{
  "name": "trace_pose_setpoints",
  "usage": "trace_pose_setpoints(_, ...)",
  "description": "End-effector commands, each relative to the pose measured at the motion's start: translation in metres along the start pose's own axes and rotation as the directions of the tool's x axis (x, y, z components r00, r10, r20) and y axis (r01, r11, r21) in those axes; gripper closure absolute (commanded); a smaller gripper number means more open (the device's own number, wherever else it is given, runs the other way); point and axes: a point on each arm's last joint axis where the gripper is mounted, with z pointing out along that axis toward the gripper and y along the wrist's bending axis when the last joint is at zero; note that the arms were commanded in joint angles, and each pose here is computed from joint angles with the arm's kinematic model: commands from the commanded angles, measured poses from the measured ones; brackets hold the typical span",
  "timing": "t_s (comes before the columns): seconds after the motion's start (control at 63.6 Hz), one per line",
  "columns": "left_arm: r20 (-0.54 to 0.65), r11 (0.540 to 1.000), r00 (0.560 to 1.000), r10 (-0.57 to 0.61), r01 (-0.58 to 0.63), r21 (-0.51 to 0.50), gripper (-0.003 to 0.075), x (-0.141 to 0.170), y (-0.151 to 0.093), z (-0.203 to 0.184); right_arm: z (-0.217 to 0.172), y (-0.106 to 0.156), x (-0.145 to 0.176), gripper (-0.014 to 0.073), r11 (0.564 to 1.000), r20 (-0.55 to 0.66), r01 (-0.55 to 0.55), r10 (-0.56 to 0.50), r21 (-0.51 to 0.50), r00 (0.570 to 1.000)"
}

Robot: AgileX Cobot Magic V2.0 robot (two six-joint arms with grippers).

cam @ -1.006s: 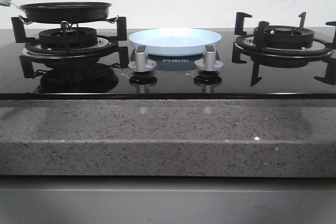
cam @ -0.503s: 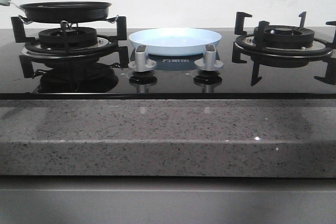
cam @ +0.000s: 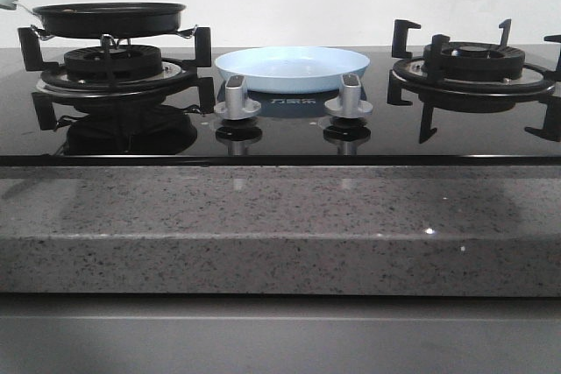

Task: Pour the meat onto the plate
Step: 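Lower the right gripper to the pale blue plate rim and grasp it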

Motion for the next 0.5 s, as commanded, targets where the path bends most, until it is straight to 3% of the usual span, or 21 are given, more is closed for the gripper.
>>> trace_pose_setpoints(0.0,0.093,1.0,0.996,-0.013,0.013,0.002,0.0283,-0.016,-0.001,-0.003,-0.004,0.0,-0.028,0.0114,0.999,0.083,0.026,-0.029,0.036,0.996)
trace_pose_setpoints(0.157,0.093,1.0,0.996,-0.013,0.013,0.002,0.0283,-0.016,-0.001,-0.003,0.022,-0.007,-0.045,0.0183,0.991,0.018,0.069,-0.072,0.118,0.997)
trace_pose_setpoints(0.487,0.091,1.0,0.996,-0.013,0.013,0.002,0.0283,-0.016,-0.001,-0.002,0.075,-0.021,-0.071,0.0186,0.995,-0.044,0.057,-0.054,0.086,0.998)
